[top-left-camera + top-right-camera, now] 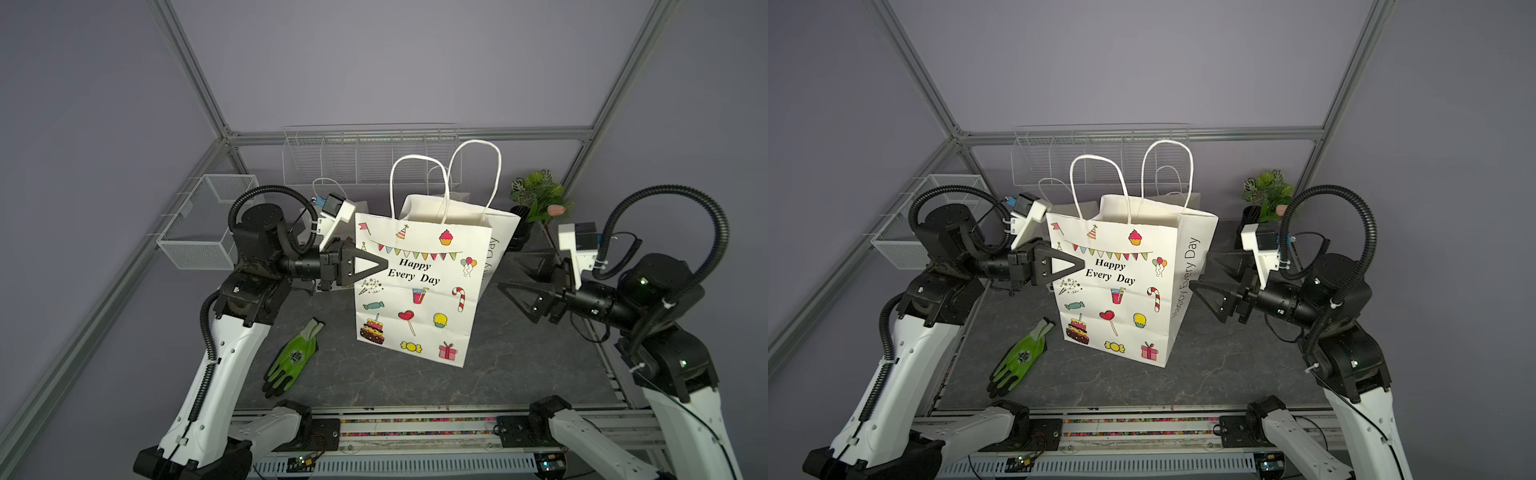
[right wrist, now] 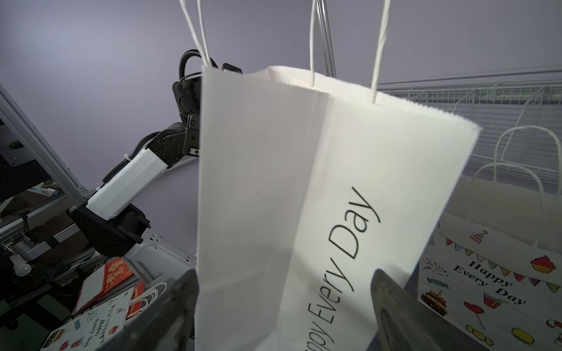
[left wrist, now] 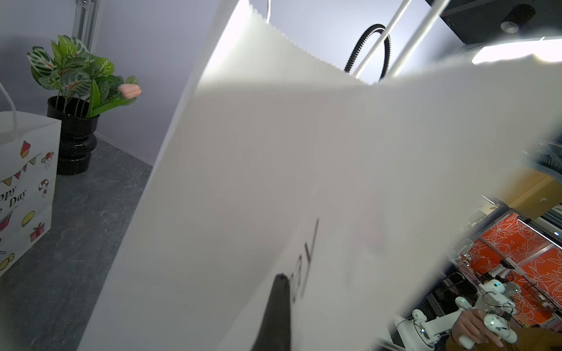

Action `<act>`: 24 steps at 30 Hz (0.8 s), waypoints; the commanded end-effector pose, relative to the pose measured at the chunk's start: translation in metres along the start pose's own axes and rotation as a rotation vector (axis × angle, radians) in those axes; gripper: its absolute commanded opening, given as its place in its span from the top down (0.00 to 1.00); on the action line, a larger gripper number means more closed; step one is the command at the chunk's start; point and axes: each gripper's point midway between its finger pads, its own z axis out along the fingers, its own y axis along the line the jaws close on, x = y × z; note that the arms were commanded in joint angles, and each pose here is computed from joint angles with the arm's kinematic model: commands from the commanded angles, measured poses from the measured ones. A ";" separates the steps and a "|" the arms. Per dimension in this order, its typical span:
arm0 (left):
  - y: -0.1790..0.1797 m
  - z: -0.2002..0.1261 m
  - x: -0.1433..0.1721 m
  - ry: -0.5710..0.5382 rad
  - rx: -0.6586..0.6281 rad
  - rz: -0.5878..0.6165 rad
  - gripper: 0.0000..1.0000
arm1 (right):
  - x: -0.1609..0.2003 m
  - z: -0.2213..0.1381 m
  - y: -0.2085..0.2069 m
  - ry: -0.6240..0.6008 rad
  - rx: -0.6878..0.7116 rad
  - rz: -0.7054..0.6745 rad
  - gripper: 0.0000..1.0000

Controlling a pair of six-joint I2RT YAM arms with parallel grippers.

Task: Put away the paper bag
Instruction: Press the paper bag.

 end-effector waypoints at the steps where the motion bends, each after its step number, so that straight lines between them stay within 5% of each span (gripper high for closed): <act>1: -0.016 -0.005 0.001 0.002 0.021 0.057 1.00 | -0.007 -0.001 0.002 -0.023 -0.046 -0.033 0.11; 5: -0.018 -0.005 0.001 0.003 0.023 0.060 1.00 | 0.001 0.000 -0.025 -0.005 0.000 0.006 0.11; 12: -0.022 -0.006 0.001 0.003 0.028 0.069 1.00 | -0.002 0.008 0.006 -0.022 -0.349 0.033 0.08; 18: -0.023 -0.006 -0.004 0.001 0.029 0.077 1.00 | 0.023 0.014 0.037 0.082 -0.426 -0.016 0.01; 24: -0.028 -0.006 -0.009 -0.002 0.031 0.087 1.00 | 0.032 0.024 0.034 0.115 -0.444 0.012 0.31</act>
